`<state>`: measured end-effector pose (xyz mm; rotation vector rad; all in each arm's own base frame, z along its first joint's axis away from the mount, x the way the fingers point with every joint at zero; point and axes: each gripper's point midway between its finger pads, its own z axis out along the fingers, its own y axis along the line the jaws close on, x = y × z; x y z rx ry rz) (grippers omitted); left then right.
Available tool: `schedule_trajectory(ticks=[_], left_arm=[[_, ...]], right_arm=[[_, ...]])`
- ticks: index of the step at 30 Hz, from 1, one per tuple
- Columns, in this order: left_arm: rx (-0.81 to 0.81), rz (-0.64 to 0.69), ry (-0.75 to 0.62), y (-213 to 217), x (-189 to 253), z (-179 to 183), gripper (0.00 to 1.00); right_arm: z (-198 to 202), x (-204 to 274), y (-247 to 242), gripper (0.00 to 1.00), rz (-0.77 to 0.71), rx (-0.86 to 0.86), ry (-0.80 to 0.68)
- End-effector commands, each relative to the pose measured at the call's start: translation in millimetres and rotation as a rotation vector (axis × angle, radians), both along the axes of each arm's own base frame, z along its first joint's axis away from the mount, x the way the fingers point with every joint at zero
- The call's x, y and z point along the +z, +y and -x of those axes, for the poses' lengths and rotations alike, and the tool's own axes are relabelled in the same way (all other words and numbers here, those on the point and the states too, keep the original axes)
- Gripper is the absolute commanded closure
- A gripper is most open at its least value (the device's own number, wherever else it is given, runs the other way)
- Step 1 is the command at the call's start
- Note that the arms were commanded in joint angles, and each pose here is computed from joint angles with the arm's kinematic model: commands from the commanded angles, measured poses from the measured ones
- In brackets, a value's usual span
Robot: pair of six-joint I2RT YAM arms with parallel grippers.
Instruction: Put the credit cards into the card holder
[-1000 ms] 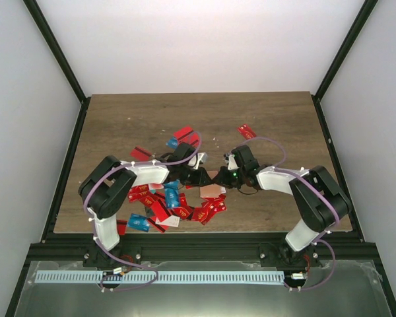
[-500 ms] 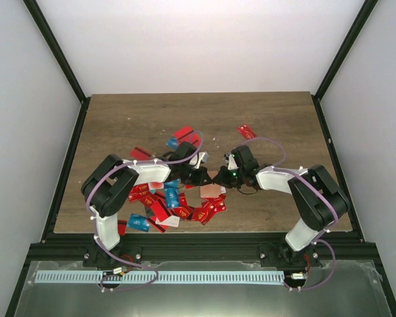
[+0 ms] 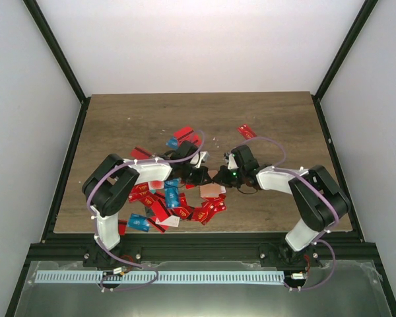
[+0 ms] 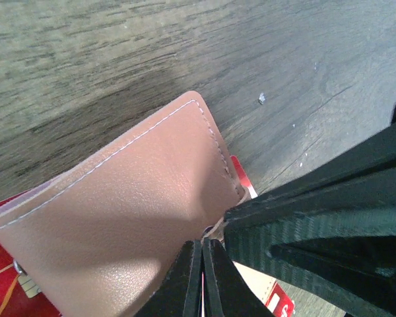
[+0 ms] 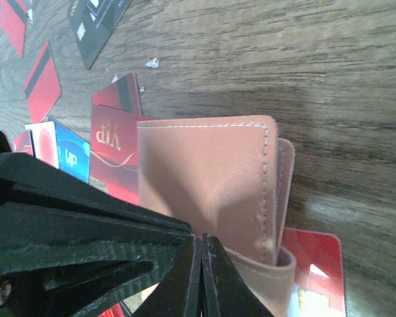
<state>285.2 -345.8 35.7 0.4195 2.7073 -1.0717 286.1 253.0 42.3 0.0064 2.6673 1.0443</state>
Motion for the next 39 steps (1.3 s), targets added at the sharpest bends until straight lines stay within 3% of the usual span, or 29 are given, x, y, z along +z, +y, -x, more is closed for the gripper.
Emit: schedule_trajectory(ticks=[1, 10, 39], left_arm=[[0.0, -0.015, -0.019, -3, 0, -6, 0.96], [-0.01, 0.013, -0.019, -11, 16, -10, 0.96], [-0.005, -0.067, 0.001, 0, -6, -7, 0.96]], right_arm=[[-14, 37, 5, 0.97, -0.02, 0.005, -0.109], [-13, 62, -16, 0.96, 0.027, -0.049, -0.187], [5, 19, 1, 0.99, -0.026, 0.048, -0.05]])
